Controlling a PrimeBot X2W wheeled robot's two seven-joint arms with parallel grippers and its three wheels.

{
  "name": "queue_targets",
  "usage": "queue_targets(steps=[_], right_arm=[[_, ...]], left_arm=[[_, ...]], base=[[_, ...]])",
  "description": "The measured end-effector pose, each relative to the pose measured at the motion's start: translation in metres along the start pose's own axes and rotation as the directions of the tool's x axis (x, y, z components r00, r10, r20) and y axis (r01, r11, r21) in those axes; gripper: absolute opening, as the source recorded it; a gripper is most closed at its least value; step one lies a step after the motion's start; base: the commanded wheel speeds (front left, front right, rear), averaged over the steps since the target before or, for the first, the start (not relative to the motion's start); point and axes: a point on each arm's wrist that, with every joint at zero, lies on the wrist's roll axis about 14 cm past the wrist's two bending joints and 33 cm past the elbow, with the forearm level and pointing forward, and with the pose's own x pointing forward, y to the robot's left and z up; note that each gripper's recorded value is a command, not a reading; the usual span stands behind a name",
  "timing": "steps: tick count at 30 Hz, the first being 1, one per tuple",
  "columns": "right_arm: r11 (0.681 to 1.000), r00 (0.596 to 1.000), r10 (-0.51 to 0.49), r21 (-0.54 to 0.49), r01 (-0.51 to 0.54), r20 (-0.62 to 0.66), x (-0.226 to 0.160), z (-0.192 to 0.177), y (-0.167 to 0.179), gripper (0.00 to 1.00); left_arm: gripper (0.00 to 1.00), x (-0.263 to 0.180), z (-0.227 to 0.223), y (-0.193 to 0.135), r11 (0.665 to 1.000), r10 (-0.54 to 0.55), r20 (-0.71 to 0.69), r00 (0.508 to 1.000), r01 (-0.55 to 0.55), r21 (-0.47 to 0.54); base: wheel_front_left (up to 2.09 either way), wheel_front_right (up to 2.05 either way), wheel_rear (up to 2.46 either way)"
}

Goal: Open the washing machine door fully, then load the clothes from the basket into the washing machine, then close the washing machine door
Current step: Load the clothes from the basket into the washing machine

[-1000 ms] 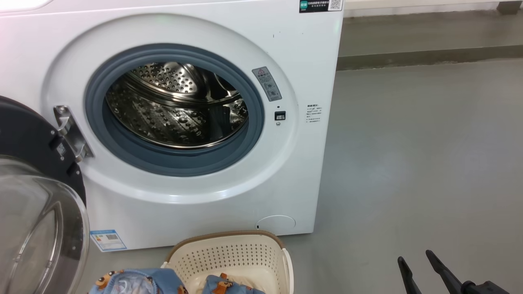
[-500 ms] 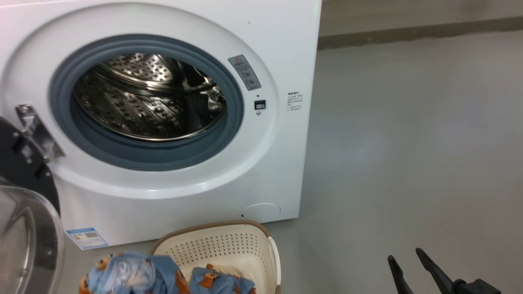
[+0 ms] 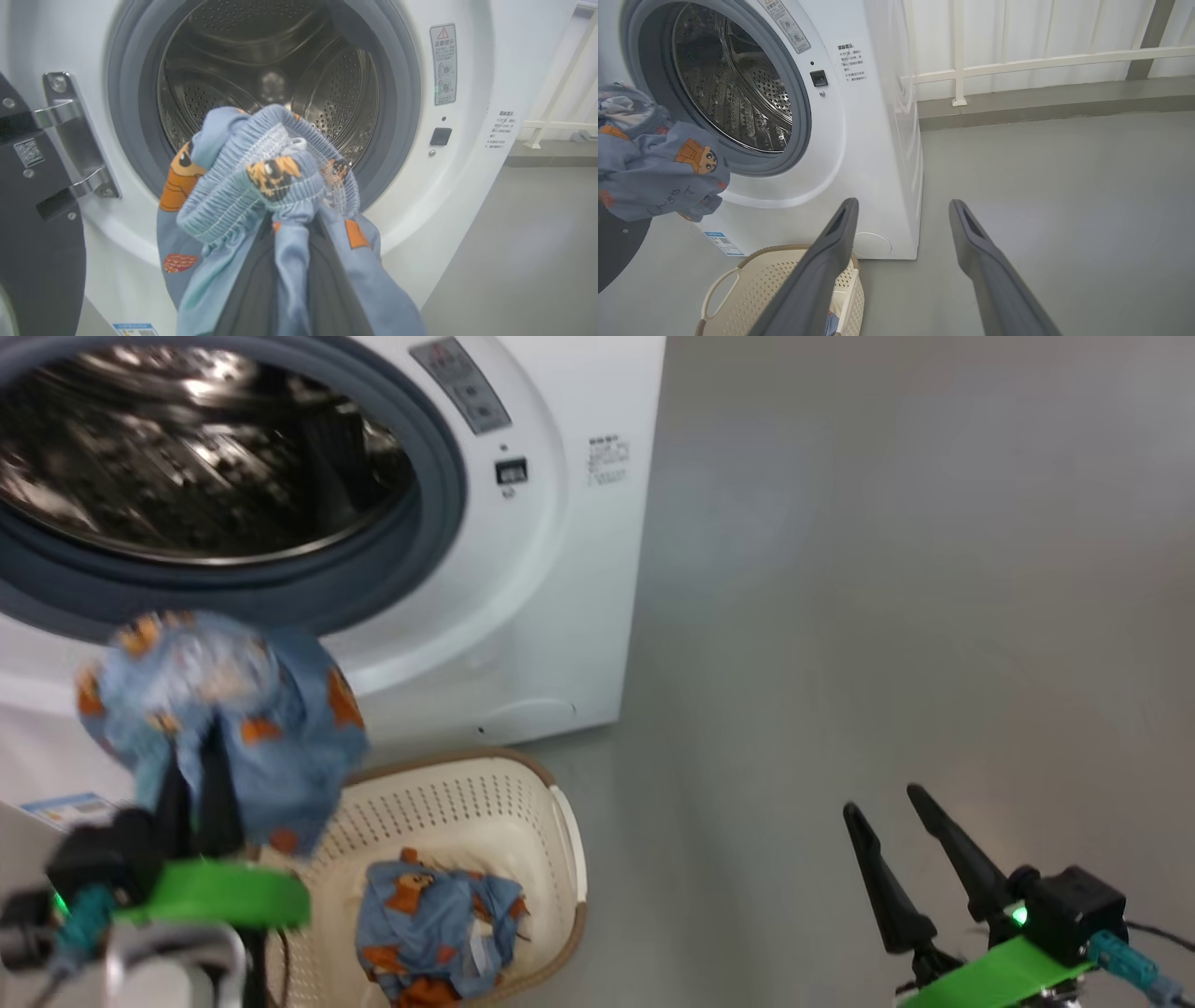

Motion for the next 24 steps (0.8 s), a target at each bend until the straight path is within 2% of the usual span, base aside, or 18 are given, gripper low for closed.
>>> queue_targets(steps=[6, 14, 24], right_arm=[[1.0, 0.999, -0.013, 0.025, 0.015, -0.048, 0.019, -0.016, -0.006, 1.0], [0.998, 0.989, -0.021, 0.055, 0.029, -0.144, 0.032, -0.05, -0.011, 1.0], [0.998, 0.958, -0.044, 0.035, 0.056, -0.285, 0.024, -0.091, -0.025, 1.0]], left_arm=[[0.0, 0.064, -0.003, 0.003, 0.998, -0.005, 0.018, 1.0, 0.004, 0.063], [0.0, 0.133, -0.038, 0.018, 0.989, 0.01, -0.039, 0.999, -0.004, 0.149], [0.0, 0.21, -0.059, 0.013, 0.992, 0.026, -0.015, 1.0, -0.024, 0.123]], base=[[0.0, 0.0, 0.0], [0.0, 0.0, 0.0], [0.0, 0.0, 0.0]])
